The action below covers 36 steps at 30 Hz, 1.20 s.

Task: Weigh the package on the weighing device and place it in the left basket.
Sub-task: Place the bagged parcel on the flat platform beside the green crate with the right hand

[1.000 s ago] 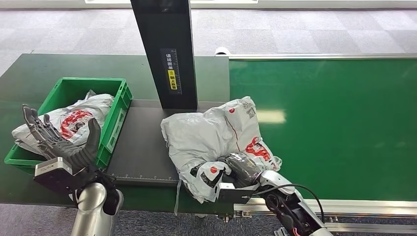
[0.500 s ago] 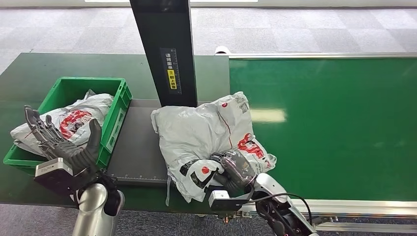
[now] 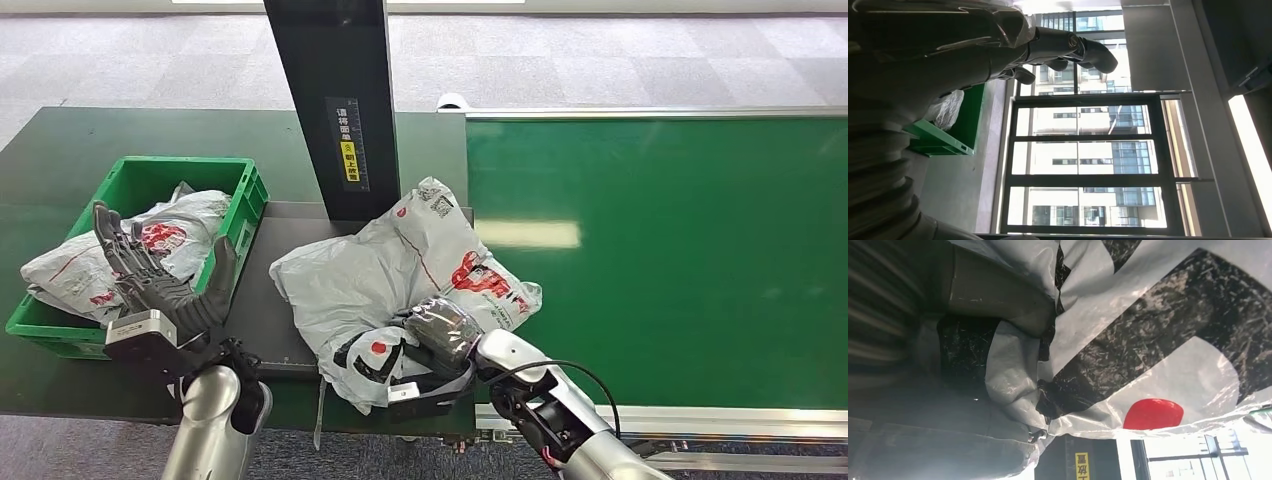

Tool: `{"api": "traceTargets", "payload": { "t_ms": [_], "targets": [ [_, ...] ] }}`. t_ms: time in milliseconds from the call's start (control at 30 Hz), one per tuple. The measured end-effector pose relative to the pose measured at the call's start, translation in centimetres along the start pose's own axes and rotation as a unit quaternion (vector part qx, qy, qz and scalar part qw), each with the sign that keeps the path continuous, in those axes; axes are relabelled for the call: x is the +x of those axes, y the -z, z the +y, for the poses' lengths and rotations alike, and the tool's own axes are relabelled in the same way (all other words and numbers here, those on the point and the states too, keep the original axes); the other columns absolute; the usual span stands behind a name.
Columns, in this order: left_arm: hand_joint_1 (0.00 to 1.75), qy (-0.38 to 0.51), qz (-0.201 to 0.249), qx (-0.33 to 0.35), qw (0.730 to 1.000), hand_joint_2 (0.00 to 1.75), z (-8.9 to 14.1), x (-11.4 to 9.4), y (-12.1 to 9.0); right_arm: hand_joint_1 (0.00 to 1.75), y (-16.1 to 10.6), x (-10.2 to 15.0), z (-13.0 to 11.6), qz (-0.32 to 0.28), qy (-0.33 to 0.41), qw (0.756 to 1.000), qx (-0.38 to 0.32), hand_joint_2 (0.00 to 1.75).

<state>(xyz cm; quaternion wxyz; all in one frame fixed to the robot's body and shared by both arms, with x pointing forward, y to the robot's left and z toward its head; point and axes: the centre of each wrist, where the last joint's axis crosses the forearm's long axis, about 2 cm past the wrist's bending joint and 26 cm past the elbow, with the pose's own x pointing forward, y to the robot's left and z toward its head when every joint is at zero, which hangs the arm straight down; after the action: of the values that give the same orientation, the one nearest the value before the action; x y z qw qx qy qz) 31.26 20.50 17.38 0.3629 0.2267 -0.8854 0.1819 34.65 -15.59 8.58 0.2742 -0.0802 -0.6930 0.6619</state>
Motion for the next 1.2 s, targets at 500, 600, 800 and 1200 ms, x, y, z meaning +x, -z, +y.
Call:
{"api": "traceTargets", "payload": {
  "t_ms": [500,600,800,1200],
  "targets": [
    [0.0,-0.019,0.003,-0.014,1.0,1.75,-1.7,0.1,0.3,0.0,2.6,-0.8,-1.9,-0.007,-0.104,0.994,0.014,1.75],
    [0.0,-0.022,0.002,-0.016,1.0,1.75,-1.9,0.3,0.4,0.0,2.9,-0.7,-2.1,-0.015,-0.106,0.994,0.002,1.75],
    [0.0,-0.025,0.001,-0.017,1.0,1.75,-2.2,0.2,0.6,0.0,3.4,-0.4,-2.3,-0.026,-0.08,0.996,-0.019,1.75],
    [0.0,-0.029,0.007,-0.013,0.999,1.75,-2.2,0.1,0.7,0.0,3.4,-0.5,-3.6,-0.015,0.207,0.965,-0.158,1.75]
  ]
}}
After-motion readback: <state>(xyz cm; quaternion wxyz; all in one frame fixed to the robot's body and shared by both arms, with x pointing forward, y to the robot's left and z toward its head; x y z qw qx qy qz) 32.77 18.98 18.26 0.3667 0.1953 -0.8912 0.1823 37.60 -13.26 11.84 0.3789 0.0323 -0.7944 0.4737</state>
